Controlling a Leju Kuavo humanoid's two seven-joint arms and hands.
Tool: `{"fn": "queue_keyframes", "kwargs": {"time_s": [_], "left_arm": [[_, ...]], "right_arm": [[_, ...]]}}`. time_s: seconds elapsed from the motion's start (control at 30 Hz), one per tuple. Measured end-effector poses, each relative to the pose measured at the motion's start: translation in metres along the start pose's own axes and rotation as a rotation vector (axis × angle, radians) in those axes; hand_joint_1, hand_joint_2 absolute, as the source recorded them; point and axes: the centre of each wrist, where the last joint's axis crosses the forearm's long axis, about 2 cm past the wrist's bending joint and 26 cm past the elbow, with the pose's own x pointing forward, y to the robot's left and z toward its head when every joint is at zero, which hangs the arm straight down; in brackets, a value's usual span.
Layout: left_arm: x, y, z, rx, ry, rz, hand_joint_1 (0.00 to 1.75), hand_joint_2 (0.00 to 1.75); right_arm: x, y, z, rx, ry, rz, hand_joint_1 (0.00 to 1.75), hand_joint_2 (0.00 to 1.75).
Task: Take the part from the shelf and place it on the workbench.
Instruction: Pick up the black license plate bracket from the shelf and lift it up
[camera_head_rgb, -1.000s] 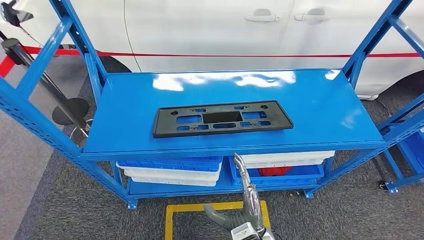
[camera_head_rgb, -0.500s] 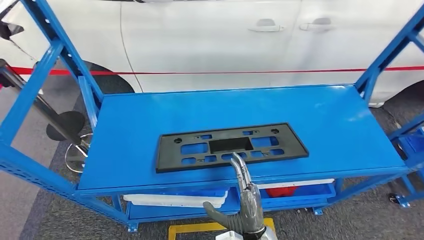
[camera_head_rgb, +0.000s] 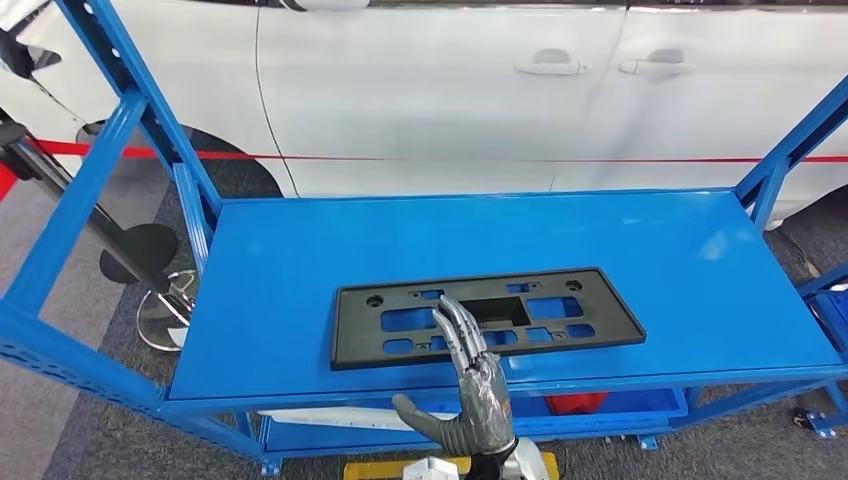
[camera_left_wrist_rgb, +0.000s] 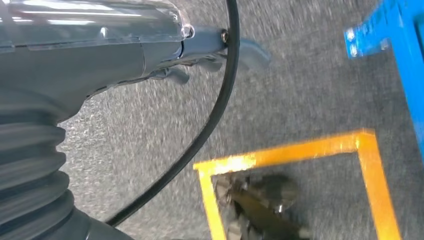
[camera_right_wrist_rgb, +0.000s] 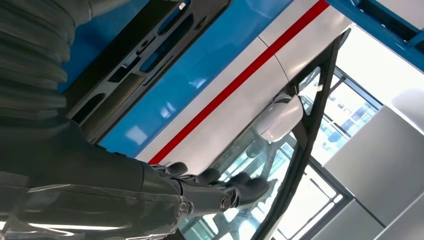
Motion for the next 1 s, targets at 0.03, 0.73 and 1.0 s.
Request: {"fn": "queue_keyframes", "kwargs": {"time_s": [0.03, 0.73, 1.0], "left_arm": [[0.0, 0.0, 0.0, 0.0, 0.001, 0.0, 0.0, 1.75], [0.008, 0.011, -0.006, -0.03, -0.043, -0.073, 0.0, 1.75], [0.009, 0.011, -0.006, -0.03, -0.044, -0.073, 0.0, 1.75]], "right_arm": [[0.0, 0.0, -0.001, 0.003, -0.002, 0.0, 0.0, 1.75], [-0.042, 0.043, -0.016, 0.493, -0.124, 0.632, 0.0, 1.75], [-0.045, 0.044, -0.015, 0.511, -0.127, 0.643, 0.0, 1.75]]}}
